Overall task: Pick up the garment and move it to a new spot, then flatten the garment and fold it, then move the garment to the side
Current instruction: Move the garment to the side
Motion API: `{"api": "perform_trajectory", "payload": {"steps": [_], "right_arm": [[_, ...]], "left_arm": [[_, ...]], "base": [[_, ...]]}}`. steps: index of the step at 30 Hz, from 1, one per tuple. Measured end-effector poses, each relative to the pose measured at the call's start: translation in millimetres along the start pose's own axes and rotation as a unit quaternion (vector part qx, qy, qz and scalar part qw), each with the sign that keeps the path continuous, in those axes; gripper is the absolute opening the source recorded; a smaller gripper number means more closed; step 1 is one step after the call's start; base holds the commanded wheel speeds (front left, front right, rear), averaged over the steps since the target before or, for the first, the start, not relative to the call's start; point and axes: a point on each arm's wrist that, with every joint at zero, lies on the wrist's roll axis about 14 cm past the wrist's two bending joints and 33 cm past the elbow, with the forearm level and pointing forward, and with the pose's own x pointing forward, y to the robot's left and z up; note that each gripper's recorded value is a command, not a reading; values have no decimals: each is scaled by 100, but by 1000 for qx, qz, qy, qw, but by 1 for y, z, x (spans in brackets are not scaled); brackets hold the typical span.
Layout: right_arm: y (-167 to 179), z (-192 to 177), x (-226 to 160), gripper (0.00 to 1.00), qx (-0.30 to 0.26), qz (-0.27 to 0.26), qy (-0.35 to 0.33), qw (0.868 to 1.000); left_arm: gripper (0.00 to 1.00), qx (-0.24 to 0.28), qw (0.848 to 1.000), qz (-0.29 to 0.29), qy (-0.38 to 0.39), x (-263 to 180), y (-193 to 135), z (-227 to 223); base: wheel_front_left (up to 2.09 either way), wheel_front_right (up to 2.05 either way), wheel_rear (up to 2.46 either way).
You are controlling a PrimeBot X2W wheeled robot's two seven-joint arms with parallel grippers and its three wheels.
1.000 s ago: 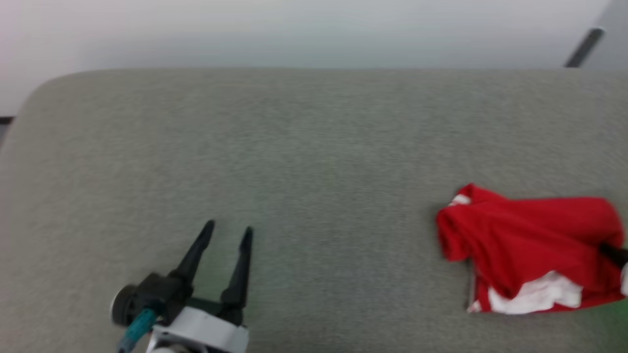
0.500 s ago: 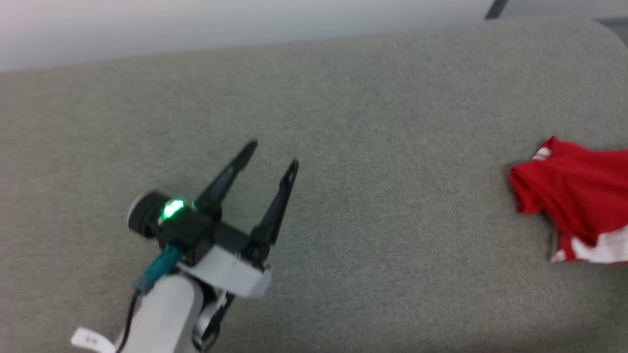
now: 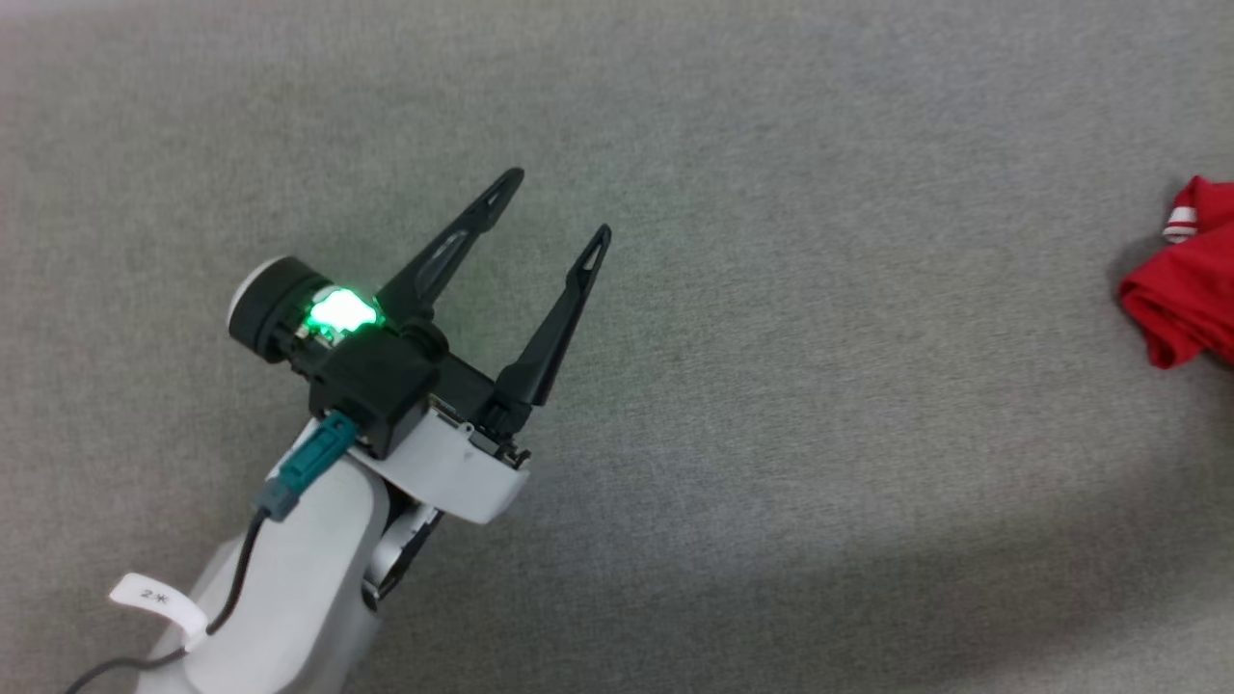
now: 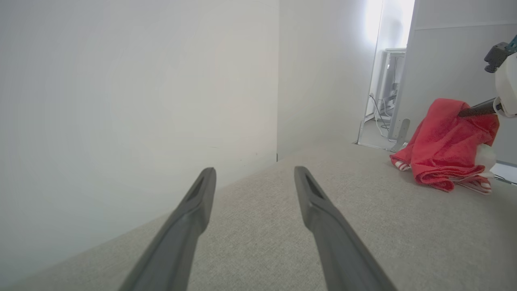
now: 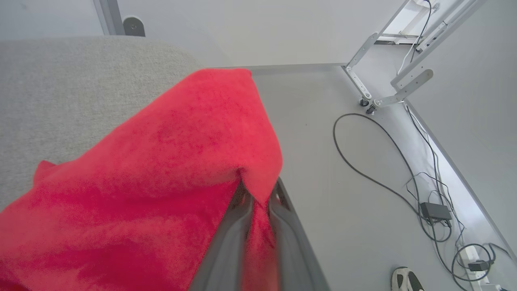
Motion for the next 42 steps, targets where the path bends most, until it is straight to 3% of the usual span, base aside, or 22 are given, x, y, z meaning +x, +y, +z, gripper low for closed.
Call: {"api": "perform_trajectory", "payload": {"steps": [12,13,14,15,16,26,34,42], "right_arm": [[23,-21,29,0,-22,-14,17,1000],[27,-23,30,13,-23,-12,18,1000],[30,-25,31,45,-26,-10,20,999],[31,-27,31,94,-29,-9,22,999],[32,-28,31,100,-28,-8,20,999],[33,-10,16,100,-54,9,-17,998],[106,-13,-13,100,-35,112,-61,991],[172,1,-59,100,40,205,-128,970]], "left_arm": [[100,4,999,10,33,-12,19,-30],[100,4,999,11,35,-12,20,-32],[100,2,999,12,36,-13,21,-34],[100,1,999,13,39,-13,21,-37],[100,0,999,13,41,-13,21,-38],[100,-14,999,23,30,-12,10,-19],[100,-44,993,87,71,-54,8,-22],[100,-42,977,192,80,-113,26,-3]], "base": [[0,0,0],[0,0,0],[0,0,0],[0,0,0],[0,0,0],[0,0,0],[0,0,0],[0,0,0]]}}
